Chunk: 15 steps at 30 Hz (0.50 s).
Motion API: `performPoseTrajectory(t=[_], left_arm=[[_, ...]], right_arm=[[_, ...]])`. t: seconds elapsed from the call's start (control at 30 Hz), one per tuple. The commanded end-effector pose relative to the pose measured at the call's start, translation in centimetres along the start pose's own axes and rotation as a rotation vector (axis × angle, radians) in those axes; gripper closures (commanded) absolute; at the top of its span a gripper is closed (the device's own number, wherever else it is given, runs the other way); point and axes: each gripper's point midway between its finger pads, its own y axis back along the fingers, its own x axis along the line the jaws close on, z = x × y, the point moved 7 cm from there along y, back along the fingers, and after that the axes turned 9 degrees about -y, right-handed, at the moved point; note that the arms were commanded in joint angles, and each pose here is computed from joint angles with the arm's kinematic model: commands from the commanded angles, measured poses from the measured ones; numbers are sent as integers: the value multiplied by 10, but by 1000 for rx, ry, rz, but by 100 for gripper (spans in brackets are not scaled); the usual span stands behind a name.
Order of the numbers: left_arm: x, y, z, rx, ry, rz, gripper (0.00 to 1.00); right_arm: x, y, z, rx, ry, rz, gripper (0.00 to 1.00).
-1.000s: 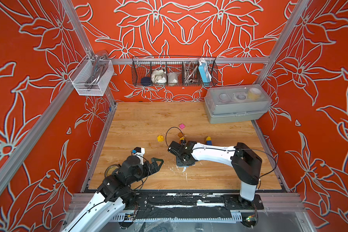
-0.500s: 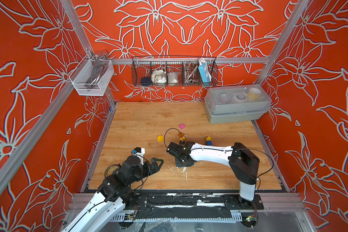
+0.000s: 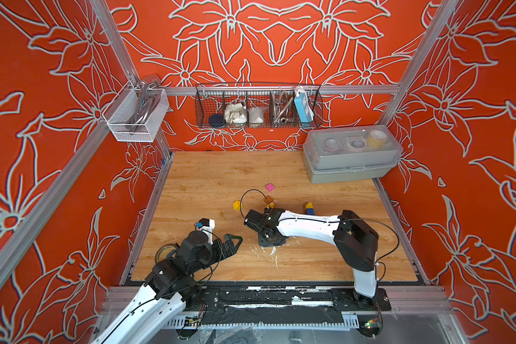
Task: Assemble the number 1 with lego
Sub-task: Assemble the lego brick with the lego brick.
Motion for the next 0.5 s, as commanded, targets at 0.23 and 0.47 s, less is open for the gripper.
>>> performPoseTrajectory(t=[0.23,0.47], left_arm=[[5,-1,-1,-7,4,13,0],[4,-1,-1,-11,4,10,0]], right_arm=[[-7,-42,-9,58,15,-147,100],[-7,-52,-17,84,-22,-87,100]])
